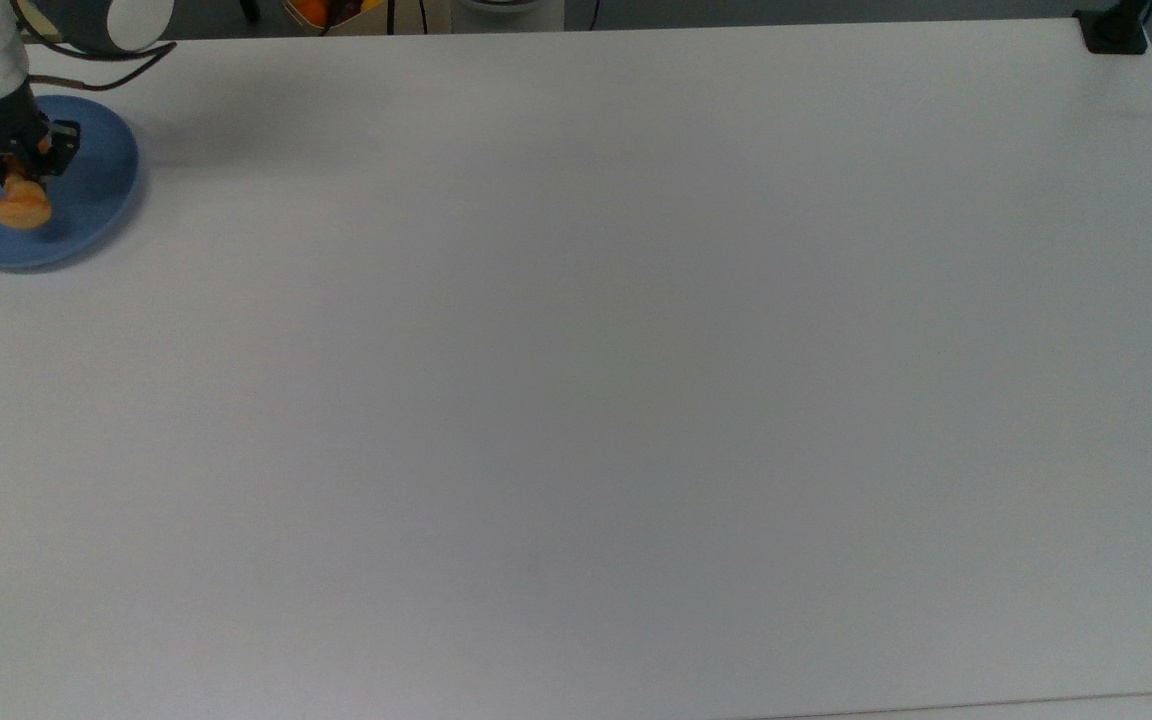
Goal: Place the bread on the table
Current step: 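Lower the gripper and close it on the orange bread roll, then lift the bread roll off the plate and carry it across the table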
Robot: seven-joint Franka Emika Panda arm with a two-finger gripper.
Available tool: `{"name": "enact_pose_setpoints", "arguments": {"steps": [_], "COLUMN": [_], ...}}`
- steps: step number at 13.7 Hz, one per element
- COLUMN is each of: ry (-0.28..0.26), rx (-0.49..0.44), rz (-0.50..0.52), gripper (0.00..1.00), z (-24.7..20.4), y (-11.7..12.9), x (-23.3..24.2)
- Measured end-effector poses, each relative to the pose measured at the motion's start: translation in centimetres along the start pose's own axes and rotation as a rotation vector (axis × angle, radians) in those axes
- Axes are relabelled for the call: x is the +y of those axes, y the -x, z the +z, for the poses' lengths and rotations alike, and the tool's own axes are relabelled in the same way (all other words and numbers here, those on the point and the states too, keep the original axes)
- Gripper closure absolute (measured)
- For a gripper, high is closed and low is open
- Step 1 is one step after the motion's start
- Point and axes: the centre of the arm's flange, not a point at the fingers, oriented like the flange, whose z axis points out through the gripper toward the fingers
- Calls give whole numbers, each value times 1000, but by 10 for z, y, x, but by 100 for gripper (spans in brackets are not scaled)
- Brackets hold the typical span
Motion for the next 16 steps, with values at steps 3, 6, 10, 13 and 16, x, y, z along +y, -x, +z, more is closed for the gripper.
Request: {"name": "enact_pose_setpoints", "arguments": {"steps": [3, 6, 10, 13, 16], "ry": [-38, -87, -144, -201, -239], "rx": [12, 40, 96, 92, 96], "rz": [-11, -47, -64, -58, -8], "gripper": [75, 75, 75, 75, 75], "z": [-48, -114, -200, -242, -276], "y": [-7, -36, -82, -118, -156], "x": [-6, -39, -118, -201, -306]}}
